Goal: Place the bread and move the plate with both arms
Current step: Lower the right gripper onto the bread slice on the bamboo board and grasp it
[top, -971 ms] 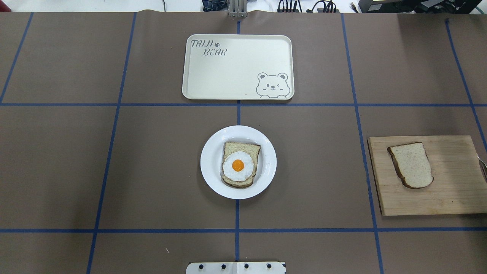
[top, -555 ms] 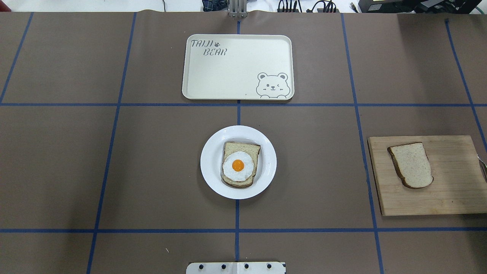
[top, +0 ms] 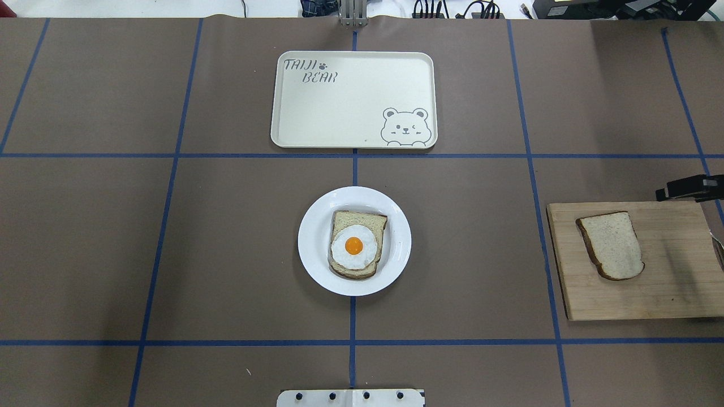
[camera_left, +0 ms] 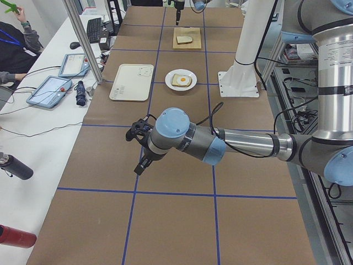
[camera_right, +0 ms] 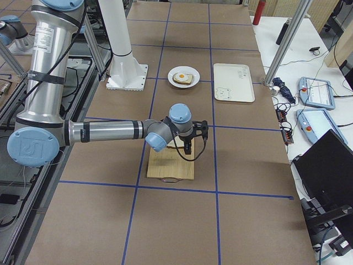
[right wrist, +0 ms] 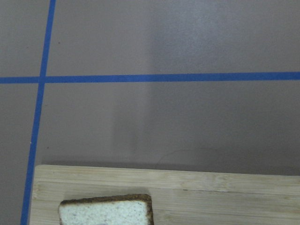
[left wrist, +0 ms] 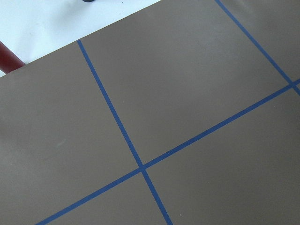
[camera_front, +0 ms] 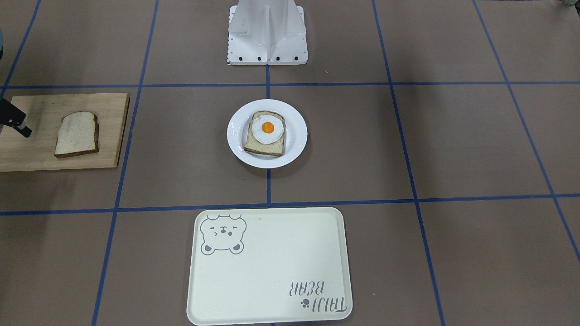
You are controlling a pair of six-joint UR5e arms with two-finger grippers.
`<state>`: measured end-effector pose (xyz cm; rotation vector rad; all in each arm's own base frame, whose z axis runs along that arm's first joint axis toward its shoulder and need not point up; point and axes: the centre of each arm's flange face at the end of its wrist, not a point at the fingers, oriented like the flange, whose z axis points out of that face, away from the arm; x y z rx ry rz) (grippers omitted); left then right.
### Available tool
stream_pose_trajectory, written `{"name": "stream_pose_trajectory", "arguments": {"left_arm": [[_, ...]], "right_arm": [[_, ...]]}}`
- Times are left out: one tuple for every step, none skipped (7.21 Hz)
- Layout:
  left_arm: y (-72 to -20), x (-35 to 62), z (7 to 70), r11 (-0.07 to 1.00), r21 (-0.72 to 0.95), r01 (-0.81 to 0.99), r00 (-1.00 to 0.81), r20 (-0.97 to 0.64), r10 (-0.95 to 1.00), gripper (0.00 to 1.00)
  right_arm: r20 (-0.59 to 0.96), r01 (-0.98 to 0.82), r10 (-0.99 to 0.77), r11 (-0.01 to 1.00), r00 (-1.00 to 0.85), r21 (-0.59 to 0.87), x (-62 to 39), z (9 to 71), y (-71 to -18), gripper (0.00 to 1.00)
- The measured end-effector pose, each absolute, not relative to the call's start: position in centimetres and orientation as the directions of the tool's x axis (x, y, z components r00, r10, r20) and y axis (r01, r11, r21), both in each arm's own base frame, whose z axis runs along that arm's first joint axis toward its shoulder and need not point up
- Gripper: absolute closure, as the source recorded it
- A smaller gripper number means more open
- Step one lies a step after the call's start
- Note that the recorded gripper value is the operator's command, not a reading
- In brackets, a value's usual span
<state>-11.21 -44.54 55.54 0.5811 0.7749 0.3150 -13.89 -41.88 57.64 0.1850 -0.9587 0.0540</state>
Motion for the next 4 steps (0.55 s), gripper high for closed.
{"name": "stream_pose_trajectory", "arguments": {"left_arm": [[-44.5, -11.2, 55.5, 0.800, 0.598, -0.057, 0.679, -0.564, 0.470, 0.01], [-44.5, -11.2, 55.5, 0.799, 0.599, -0.057, 0.680, -0.563, 0.471, 0.01], [-44.5, -11.2, 55.5, 0.798, 0.600, -0.057, 0.679, -0.562, 0.472, 0.01], [-44.5, -11.2, 55.4, 0.797, 0.602, -0.057, 0.679, -0.561, 0.473, 0.01]], "right_arm": [[0.826, -0.123, -0.047, 0.983, 0.562, 0.139, -15.7, 58.4, -41.5, 0.31], [0.823, -0.115, -0.057, 0.982, 0.565, 0.148, -17.1, 59.2, -41.5, 0.34], [0.818, -0.110, -0.066, 0.982, 0.571, 0.156, -18.1, 59.8, -41.7, 0.36], [0.816, -0.102, -0.072, 0.982, 0.574, 0.159, -18.9, 60.2, -41.7, 0.36]]}}
